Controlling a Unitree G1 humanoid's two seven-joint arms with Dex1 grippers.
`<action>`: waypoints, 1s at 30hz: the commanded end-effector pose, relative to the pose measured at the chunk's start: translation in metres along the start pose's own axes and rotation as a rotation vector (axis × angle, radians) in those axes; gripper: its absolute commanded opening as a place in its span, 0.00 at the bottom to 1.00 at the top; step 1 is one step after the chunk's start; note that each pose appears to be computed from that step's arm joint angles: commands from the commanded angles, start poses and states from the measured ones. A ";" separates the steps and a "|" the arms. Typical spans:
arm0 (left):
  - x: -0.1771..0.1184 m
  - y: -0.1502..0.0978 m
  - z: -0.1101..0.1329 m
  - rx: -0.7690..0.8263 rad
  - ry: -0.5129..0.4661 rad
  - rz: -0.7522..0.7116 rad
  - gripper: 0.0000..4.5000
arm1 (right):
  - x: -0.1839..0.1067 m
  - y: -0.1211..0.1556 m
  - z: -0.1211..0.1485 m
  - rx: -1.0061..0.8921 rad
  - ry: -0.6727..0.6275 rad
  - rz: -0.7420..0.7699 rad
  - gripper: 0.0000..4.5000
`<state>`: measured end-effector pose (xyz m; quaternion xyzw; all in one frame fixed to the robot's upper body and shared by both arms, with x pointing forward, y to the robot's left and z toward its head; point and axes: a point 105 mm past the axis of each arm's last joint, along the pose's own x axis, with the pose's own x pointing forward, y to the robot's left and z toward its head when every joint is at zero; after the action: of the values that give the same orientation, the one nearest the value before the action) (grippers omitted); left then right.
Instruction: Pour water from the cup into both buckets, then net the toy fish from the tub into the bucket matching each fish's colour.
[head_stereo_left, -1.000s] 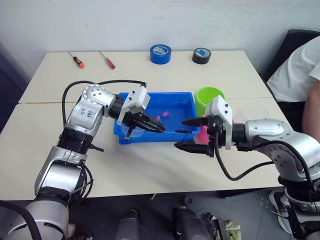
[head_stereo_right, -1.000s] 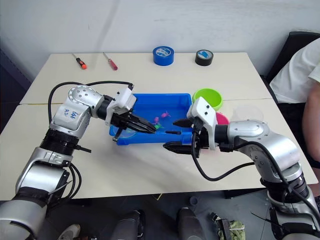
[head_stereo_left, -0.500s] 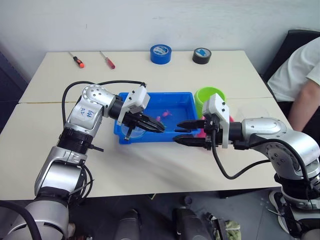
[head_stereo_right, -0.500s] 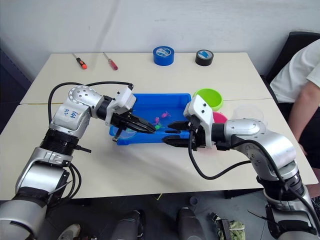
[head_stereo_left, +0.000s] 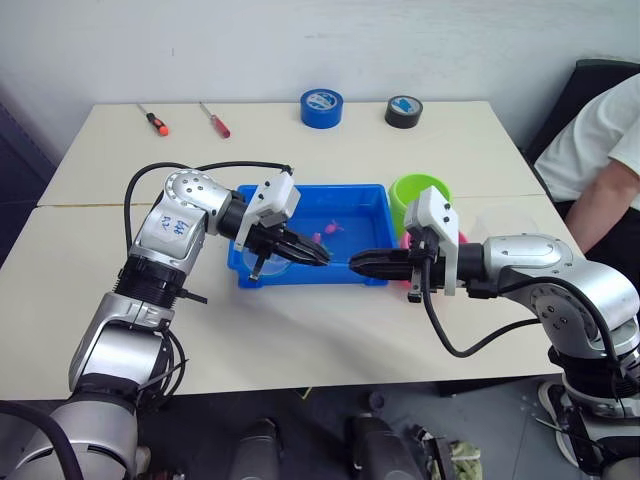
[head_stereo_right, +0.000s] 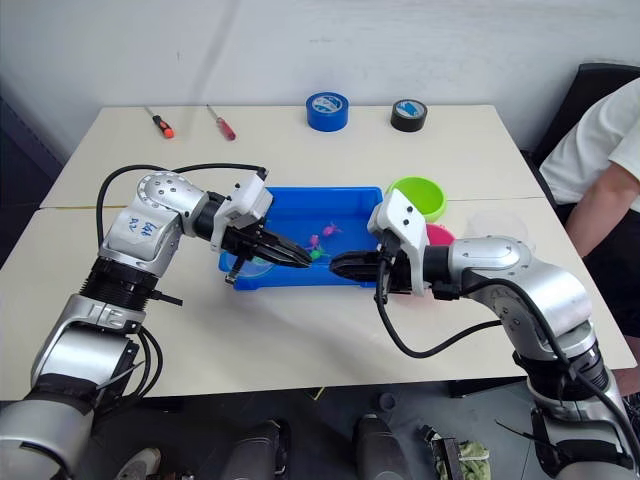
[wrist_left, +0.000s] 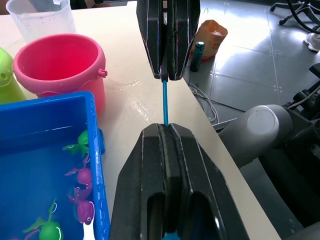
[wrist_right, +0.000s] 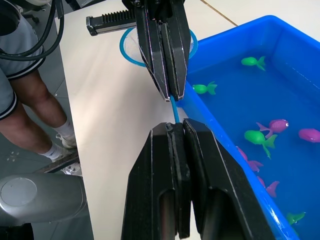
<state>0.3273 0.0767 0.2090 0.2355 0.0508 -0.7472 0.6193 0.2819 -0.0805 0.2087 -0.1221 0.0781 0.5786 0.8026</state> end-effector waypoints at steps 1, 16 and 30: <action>-0.006 0.001 0.012 0.055 0.009 -0.010 0.00 | 0.002 0.007 0.008 -0.041 -0.016 0.036 0.01; -0.087 0.025 0.051 0.001 -0.143 0.355 0.77 | 0.000 0.000 0.007 -0.067 -0.018 0.007 0.00; -0.169 -0.003 0.021 -0.147 -0.070 0.658 0.77 | -0.024 -0.054 0.015 -0.092 -0.021 -0.267 0.00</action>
<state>0.3463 0.2200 0.2903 0.1512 0.0188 -0.5138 0.8443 0.3178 -0.1036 0.2178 -0.1387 0.0586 0.5010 0.8523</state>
